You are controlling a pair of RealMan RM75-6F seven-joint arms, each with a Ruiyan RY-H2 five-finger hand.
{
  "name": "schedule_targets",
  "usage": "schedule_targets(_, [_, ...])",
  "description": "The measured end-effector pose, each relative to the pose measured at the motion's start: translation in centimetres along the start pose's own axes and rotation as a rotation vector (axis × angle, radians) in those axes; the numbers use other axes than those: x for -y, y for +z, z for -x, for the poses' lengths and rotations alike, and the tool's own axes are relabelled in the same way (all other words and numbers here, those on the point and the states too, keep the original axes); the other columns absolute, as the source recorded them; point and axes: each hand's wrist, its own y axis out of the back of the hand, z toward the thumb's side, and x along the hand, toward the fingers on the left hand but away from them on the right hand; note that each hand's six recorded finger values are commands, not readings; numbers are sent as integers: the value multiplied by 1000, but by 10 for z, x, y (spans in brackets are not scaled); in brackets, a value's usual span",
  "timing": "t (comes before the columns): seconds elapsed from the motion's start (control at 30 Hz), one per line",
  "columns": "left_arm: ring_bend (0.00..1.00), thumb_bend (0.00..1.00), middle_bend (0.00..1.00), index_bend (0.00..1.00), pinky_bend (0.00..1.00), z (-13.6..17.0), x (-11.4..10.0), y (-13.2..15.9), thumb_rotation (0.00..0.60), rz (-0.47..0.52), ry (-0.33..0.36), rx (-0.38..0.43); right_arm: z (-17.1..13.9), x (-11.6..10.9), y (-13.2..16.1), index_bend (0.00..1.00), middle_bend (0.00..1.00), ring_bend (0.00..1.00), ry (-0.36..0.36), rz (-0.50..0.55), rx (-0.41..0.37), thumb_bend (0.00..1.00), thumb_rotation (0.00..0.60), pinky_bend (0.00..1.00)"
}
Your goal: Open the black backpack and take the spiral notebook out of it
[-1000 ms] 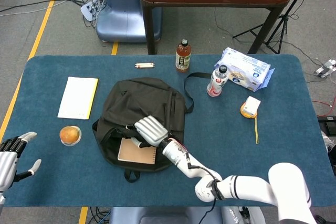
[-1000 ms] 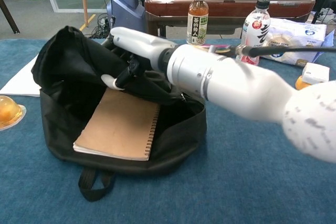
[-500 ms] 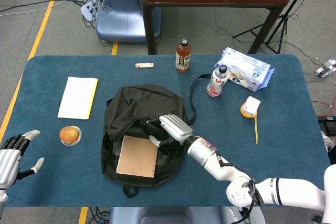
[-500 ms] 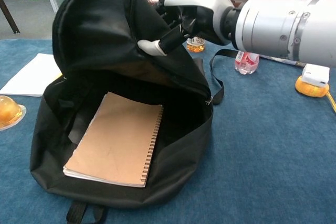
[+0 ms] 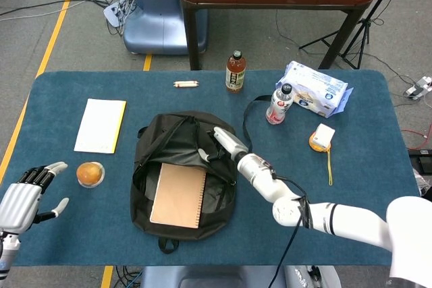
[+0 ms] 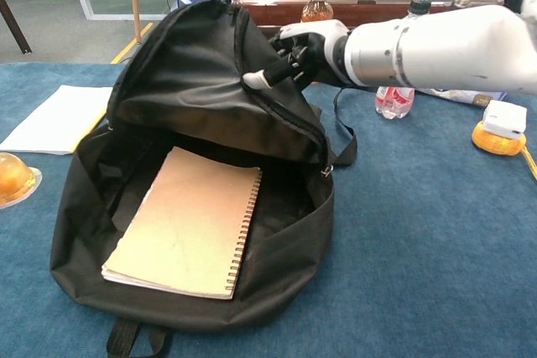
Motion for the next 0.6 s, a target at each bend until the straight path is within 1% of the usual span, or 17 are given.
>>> schedule_targets(0.17, [201,270,206,215,177,-7,0,8,600,11,2,57,24,5,4,867,690,666,-18,20,10,656,600,791])
schedule_targets(0.37, [203,270,207,228,177,-16,0,20,600,41,3,137,43,2,2,867,686,666,-84,15,31,656,600,791])
schedule_targets(0.5, [205,270,212,235,177,-23,2,33,600,51,-4,216,53,-4,-5,867,682,666,-132,12,59,656,600,791])
schedule_targets(0.6, [205,269,213,236,177,-30,6,43,600,51,-19,276,56,-4,-12,867,680,666,-152,23,83,656,600,791])
